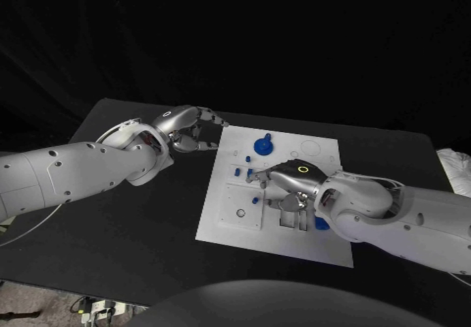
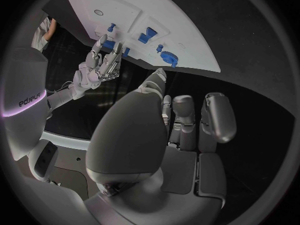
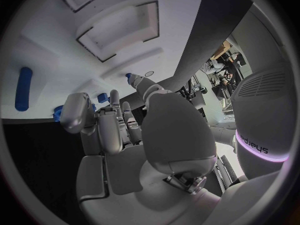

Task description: Assemble the parts on the task board

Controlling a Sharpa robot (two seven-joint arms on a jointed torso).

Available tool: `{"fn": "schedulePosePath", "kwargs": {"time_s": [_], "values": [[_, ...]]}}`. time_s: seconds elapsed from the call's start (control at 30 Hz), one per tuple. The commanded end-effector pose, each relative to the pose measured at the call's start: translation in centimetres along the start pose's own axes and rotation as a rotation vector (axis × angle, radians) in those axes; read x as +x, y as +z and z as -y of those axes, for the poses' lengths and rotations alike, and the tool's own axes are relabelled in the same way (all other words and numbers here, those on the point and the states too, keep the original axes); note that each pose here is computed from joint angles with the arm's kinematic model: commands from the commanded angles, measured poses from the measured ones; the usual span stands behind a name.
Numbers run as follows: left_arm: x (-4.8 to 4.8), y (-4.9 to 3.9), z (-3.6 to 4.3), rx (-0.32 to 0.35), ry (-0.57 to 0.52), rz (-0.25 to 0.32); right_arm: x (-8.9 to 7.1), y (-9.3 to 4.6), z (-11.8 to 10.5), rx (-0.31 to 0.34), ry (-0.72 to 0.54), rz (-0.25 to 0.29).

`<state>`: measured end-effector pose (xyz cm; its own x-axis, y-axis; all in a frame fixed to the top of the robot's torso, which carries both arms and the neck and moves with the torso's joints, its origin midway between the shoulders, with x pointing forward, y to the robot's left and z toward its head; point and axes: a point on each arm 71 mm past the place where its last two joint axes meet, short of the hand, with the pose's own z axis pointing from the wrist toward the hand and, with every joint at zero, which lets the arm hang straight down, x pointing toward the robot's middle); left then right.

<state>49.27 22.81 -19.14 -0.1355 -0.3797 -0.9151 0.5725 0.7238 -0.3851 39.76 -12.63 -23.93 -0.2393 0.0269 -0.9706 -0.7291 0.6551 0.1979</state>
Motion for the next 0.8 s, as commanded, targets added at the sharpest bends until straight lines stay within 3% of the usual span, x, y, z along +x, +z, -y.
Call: {"fn": "schedulePosePath", "kwargs": {"time_s": [0.03,0.23,0.43,0.63,0.8], "values": [[0.01,-0.01,0.16,0.009,0.0,-0.001,-1.9,-1.0,0.5,-0.029,0.04,0.142],[-0.16,-0.23,0.22,0.016,0.001,0.015,-4.9,-3.6,3.4,0.05,0.051,0.215],[-0.31,-0.37,0.32,0.02,-0.002,0.033,-6.0,-6.1,6.2,0.144,0.071,0.238],[-0.34,-0.32,0.26,0.018,-0.009,0.038,-5.6,-7.8,8.2,0.225,0.075,0.195],[-0.31,-0.29,0.27,0.019,-0.011,0.038,-4.4,-8.2,9.2,0.263,0.071,0.134]]}}
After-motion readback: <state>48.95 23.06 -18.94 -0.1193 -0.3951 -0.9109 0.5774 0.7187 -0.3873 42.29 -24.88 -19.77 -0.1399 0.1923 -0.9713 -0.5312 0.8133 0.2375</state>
